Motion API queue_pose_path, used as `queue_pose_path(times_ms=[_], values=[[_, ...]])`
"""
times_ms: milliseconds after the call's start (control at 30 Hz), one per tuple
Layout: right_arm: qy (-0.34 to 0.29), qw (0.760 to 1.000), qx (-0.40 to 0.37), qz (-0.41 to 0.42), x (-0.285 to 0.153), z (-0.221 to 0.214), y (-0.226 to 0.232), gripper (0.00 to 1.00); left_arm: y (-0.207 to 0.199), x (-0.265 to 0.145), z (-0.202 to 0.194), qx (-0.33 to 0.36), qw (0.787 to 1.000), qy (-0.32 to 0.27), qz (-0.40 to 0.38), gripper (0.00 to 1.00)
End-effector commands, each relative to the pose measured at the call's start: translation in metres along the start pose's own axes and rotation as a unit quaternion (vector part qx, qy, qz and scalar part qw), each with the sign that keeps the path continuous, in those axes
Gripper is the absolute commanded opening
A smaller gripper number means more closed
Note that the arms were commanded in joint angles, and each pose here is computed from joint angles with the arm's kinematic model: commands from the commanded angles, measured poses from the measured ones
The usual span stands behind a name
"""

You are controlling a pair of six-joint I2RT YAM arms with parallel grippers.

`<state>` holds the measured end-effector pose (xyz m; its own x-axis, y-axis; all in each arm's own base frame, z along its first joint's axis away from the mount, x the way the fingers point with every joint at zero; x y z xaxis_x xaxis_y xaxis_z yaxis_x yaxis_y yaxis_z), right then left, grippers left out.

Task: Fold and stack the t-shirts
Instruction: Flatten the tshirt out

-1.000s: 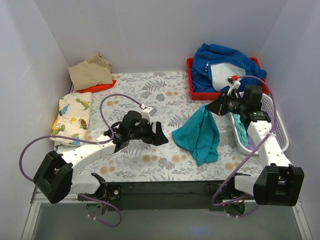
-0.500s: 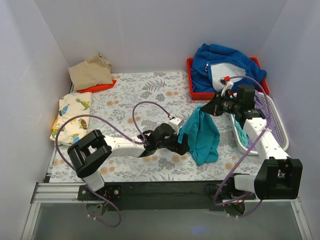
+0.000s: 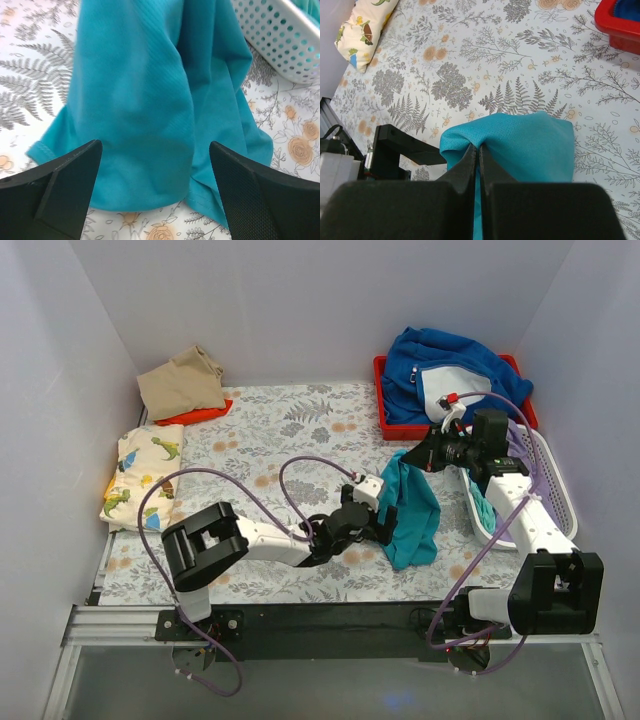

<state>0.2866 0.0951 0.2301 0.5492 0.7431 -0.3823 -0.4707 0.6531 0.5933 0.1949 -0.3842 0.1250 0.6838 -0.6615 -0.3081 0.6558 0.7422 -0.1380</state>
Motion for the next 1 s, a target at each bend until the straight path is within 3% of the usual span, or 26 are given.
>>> queue_pose_path(times_ms=[0,100,167,200,233,267,300,467,567,600,633,700,733,967], values=[[-0.008,1.0,-0.023,0.002,0.004,0.007,-0.002,0.01,-0.018,0.008,0.012,0.001,0.999,-0.034,0.014,0.88],[-0.008,1.0,-0.023,-0.001,0.005,0.007,-0.002,0.01,-0.025,0.02,0.004,-0.004,0.999,-0.018,0.026,0.86],[-0.012,1.0,-0.027,-0.01,0.003,0.007,-0.003,0.01,-0.023,0.021,0.0,0.004,0.999,-0.008,0.041,0.71],[-0.013,0.999,-0.028,-0.013,0.002,0.007,-0.003,0.01,-0.021,0.02,0.0,0.009,0.999,-0.007,0.047,0.59],[-0.015,0.999,-0.029,-0.019,0.0,0.007,-0.002,0.01,-0.016,0.014,0.009,0.009,0.998,-0.017,0.064,0.23],[-0.015,0.999,-0.032,-0.021,-0.001,0.007,-0.002,0.01,-0.013,0.01,0.013,0.01,0.997,-0.025,0.075,0.07],[-0.017,0.999,-0.033,-0.025,-0.002,0.006,-0.001,0.01,-0.006,0.004,0.013,0.02,0.996,-0.028,0.087,0.0],[-0.018,0.998,-0.032,-0.046,-0.009,0.001,-0.001,0.01,0.016,-0.036,0.053,0.042,0.988,-0.072,0.129,0.0],[-0.017,0.998,-0.032,-0.051,-0.013,-0.001,0.001,0.02,0.028,-0.057,0.062,0.052,0.987,-0.061,0.141,0.0],[-0.014,0.998,-0.03,-0.052,-0.014,-0.003,0.001,0.11,0.031,-0.072,0.081,0.039,0.986,-0.079,0.144,0.0],[-0.016,0.998,-0.03,-0.056,-0.016,-0.003,0.003,0.3,0.036,-0.081,0.082,0.045,0.986,-0.067,0.148,0.0],[-0.012,0.997,-0.025,-0.072,-0.019,-0.01,0.001,0.41,0.042,-0.103,0.102,0.035,0.985,-0.082,0.146,0.0],[-0.022,0.995,-0.027,-0.095,-0.023,-0.01,0.001,0.56,0.049,-0.11,0.1,0.045,0.984,-0.063,0.162,0.0],[0.0,0.992,-0.031,-0.125,-0.029,-0.033,0.013,0.62,0.088,-0.156,0.12,0.045,0.97,-0.052,0.234,0.0]])
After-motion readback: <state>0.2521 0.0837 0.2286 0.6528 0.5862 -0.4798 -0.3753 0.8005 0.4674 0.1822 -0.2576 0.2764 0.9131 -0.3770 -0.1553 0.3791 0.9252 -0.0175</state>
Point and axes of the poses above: each gripper's point midway between its finger pads, its own x axis out along the fingers, its own y axis along the line the jaws close on, z = x × y, the point moved 7 cm from there along -x, back along the fingers, and after that the axes turned 7 degrees about x, right-handed, at the moved point
